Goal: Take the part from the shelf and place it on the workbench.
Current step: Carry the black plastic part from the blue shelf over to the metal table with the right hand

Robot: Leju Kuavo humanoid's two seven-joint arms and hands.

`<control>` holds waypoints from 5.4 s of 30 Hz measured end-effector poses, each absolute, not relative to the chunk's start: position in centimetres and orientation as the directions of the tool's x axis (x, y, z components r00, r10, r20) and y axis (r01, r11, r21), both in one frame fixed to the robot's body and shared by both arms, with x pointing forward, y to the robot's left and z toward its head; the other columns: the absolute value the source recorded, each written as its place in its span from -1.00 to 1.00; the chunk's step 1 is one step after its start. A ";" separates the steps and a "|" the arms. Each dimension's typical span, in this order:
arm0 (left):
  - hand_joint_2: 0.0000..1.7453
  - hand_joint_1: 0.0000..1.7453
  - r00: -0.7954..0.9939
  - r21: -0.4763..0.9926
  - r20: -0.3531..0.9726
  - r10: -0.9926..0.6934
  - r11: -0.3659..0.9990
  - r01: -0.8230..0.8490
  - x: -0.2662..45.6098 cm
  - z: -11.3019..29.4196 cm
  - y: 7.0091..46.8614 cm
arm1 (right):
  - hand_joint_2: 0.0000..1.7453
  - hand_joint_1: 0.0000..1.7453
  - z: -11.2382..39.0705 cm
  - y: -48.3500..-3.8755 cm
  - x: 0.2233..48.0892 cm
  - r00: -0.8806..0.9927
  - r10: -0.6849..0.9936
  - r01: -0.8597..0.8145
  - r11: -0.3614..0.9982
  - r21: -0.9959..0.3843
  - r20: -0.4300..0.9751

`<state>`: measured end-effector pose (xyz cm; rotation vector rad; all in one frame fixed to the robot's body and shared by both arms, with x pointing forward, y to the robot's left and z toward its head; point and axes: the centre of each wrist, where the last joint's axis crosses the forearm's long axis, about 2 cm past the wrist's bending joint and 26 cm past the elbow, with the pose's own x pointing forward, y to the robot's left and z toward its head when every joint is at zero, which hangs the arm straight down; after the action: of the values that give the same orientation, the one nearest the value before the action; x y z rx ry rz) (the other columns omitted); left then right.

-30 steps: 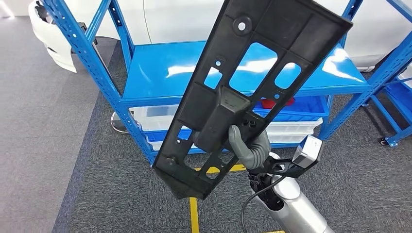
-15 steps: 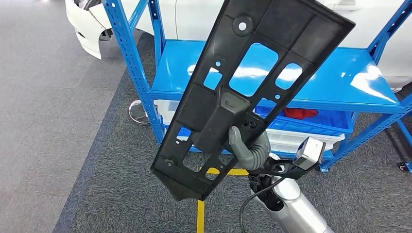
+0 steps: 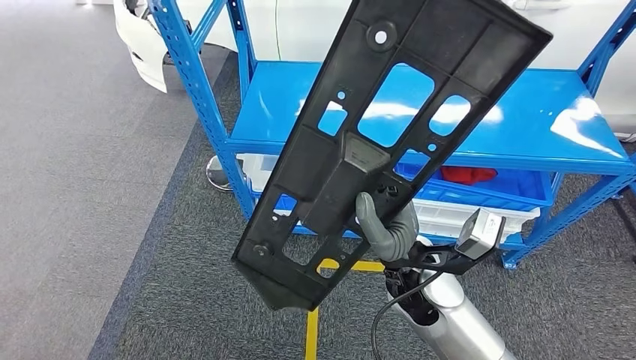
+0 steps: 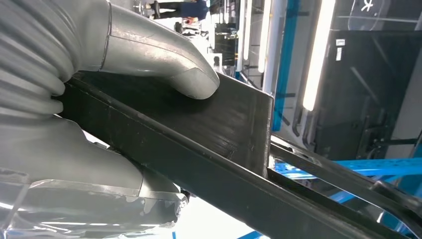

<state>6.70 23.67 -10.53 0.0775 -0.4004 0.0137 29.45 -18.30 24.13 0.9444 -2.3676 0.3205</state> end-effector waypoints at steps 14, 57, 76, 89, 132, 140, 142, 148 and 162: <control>1.00 -1.00 0.920 0.073 0.391 0.007 0.997 -0.039 6.5 -10.6 23.7 | 1.00 0.78 24.5 -18.3 29.9 -0.585 -0.567 -0.702 0.712 -0.012 0.580; 1.00 -1.00 0.915 0.086 0.403 0.021 0.994 -0.061 6.4 -10.6 23.5 | 1.00 0.78 25.0 -17.9 30.9 -0.565 -0.574 -0.716 0.698 -0.007 0.593; 1.00 -1.00 0.910 0.070 0.413 0.019 0.996 -0.052 6.0 -10.6 23.6 | 1.00 0.78 21.3 -18.4 27.2 -0.559 -0.556 -0.716 0.697 -0.020 0.615; 1.00 -1.00 0.913 0.064 0.408 0.015 0.997 -0.045 6.4 -10.5 23.4 | 1.00 0.78 21.2 -18.7 26.4 -0.557 -0.556 -0.704 0.710 0.004 0.617; 1.00 -1.00 0.923 0.070 0.385 0.020 0.996 -0.051 5.4 -10.7 23.2 | 1.00 0.78 20.2 -19.3 24.6 -0.560 -0.566 -0.701 0.713 0.019 0.604; 1.00 -1.00 0.923 0.068 0.384 0.019 0.997 -0.049 5.4 -10.6 23.1 | 1.00 0.78 19.9 -19.8 24.0 -0.563 -0.563 -0.692 0.721 0.028 0.605; 1.00 -1.00 0.924 0.069 0.382 0.023 0.996 -0.053 5.5 -10.6 23.0 | 1.00 0.78 19.6 -19.8 23.8 -0.560 -0.563 -0.694 0.720 0.028 0.608; 1.00 -1.00 0.926 0.072 0.377 0.029 0.996 -0.061 5.6 -10.6 22.9 | 1.00 0.78 19.8 -19.8 23.5 -0.575 -0.568 -0.698 0.716 0.008 0.589; 1.00 -1.00 0.926 0.063 0.376 0.023 0.997 -0.050 5.3 -10.6 22.9 | 1.00 0.78 21.7 -20.3 23.5 -0.625 -0.546 -0.672 0.740 -0.030 0.558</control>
<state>5.31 22.94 -10.65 0.0716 -0.3847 0.0376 23.50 -20.26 21.72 0.9195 -2.4117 0.3198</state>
